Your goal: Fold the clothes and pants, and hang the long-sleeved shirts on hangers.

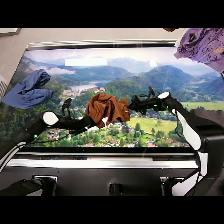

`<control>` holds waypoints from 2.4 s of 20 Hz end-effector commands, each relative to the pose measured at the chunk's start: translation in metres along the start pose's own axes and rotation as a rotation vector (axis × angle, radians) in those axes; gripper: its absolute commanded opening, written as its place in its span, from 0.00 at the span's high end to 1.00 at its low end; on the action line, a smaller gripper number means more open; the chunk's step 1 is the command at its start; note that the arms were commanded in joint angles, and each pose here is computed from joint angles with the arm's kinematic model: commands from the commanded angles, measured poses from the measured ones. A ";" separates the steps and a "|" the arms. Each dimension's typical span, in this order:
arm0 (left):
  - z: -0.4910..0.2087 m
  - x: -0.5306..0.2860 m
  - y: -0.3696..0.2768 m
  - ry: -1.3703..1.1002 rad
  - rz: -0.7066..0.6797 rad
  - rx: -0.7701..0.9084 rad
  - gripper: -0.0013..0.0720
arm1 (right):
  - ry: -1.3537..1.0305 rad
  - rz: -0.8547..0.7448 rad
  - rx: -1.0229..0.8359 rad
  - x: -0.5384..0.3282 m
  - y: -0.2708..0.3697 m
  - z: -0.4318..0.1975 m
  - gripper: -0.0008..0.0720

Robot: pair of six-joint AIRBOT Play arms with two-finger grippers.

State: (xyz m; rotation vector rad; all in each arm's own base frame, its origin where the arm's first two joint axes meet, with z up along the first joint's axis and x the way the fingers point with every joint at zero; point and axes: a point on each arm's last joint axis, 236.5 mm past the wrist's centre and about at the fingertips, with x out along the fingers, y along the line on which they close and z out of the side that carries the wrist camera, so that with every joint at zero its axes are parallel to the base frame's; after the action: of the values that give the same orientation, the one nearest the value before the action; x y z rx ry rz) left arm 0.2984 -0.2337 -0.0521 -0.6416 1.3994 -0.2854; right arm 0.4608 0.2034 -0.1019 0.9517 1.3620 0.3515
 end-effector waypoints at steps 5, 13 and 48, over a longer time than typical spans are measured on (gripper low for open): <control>0.010 0.025 0.013 -0.041 0.023 -0.050 0.06 | 0.048 0.010 0.003 -0.001 0.004 -0.012 0.94; 0.021 0.046 0.019 -0.061 0.012 -0.133 0.07 | 0.045 0.007 -0.012 -0.005 0.006 -0.012 0.94; 0.181 -0.168 0.000 -0.510 0.056 0.152 0.96 | -0.456 -0.081 -0.532 -0.181 0.143 0.033 0.95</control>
State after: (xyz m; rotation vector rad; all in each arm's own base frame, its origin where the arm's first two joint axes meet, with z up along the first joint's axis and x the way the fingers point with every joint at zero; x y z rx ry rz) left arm 0.4218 -0.1704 0.0151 -0.6268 1.0778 -0.2441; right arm 0.4823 0.1809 0.0450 0.6668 1.0341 0.4469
